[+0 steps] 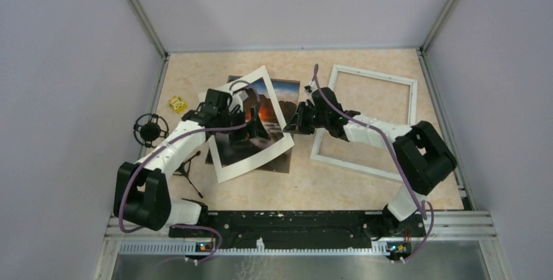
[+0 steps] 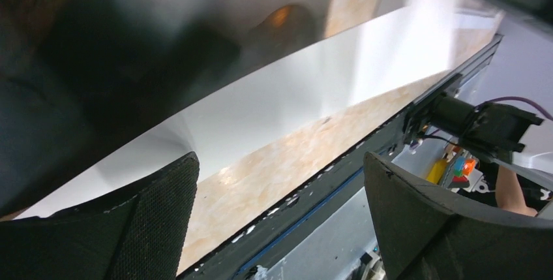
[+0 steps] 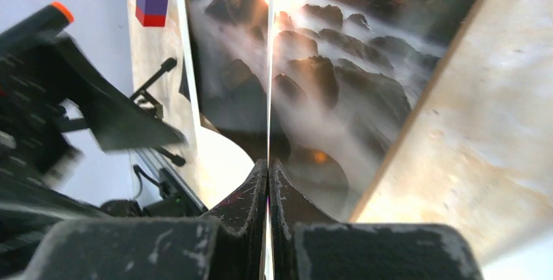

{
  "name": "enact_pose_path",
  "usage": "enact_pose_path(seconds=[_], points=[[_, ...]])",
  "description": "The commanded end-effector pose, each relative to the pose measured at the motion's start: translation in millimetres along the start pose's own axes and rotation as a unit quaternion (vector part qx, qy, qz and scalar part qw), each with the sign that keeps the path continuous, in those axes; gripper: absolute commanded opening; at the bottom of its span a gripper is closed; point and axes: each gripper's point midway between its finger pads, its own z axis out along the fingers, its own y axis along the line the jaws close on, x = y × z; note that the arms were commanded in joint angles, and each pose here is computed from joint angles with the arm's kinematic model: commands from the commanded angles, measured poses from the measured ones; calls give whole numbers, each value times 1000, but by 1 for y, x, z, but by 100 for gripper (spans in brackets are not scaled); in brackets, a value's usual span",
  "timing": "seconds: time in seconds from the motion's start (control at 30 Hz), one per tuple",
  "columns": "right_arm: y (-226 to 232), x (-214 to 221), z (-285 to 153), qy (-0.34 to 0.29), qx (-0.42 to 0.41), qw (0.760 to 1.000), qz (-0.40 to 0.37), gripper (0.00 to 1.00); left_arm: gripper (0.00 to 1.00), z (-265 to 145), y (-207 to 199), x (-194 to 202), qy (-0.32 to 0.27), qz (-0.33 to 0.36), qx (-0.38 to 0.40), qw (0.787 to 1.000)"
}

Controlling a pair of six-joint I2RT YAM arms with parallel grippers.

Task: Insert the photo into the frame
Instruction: Pick up the photo frame item at the center of the board, then place the photo frame item in the photo frame.

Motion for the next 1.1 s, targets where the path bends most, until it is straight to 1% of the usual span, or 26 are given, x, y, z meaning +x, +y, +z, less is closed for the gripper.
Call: enact_pose_path(seconds=[0.0,0.1,0.17,0.2,0.23,0.3,0.4,0.5,0.57,0.63,0.7,0.8,0.83,0.93,0.97,1.03,1.07], points=[[28,-45,-73,-59,13,994,-86,0,98,-51,-57,-64,-113,107,10,988],[20,-65,-136,-98,43,989,-105,0,98,-72,-76,-94,-161,132,-2,978],[8,-85,-188,-129,75,983,-104,0,98,-78,-86,-104,-172,133,3,976],[-1,-84,-214,-128,107,981,-102,0,98,-78,-90,-106,-174,133,4,976],[-5,-90,-239,-143,136,974,-108,0,98,-79,-94,-107,-176,136,7,975],[-10,-96,-289,-170,207,955,-129,0,98,-75,-99,-107,-172,143,7,975],[-4,-106,-354,-226,296,914,-158,0,98,-65,-98,-103,-162,148,2,976],[11,-115,-408,-281,351,875,-180,0,98,-53,-99,-96,-147,152,4,977],[12,-119,-430,-294,385,854,-191,0,98,-47,-102,-92,-141,157,3,977],[6,-121,-438,-279,416,843,-198,0,98,-41,-101,-90,-136,162,-2,977],[0,-122,-434,-249,432,842,-205,0,98,-37,-98,-89,-136,162,-12,977],[-12,-124,-422,-210,457,843,-189,0,98,-31,-87,-90,-136,157,-35,977],[-8,-123,-412,-202,468,840,-186,0,98,-29,-82,-90,-136,154,-43,978],[-1,-117,-380,-175,535,802,-200,0,98,-22,-72,-90,-132,147,-57,979],[-3,-116,-360,-159,549,795,-202,0,98,-20,-70,-91,-132,145,-60,979],[-11,-107,-321,-141,560,795,-187,0,98,-15,-62,-92,-132,142,-73,978],[-16,-103,-304,-133,572,788,-186,0,98,-15,-55,-96,-138,138,-92,976]])
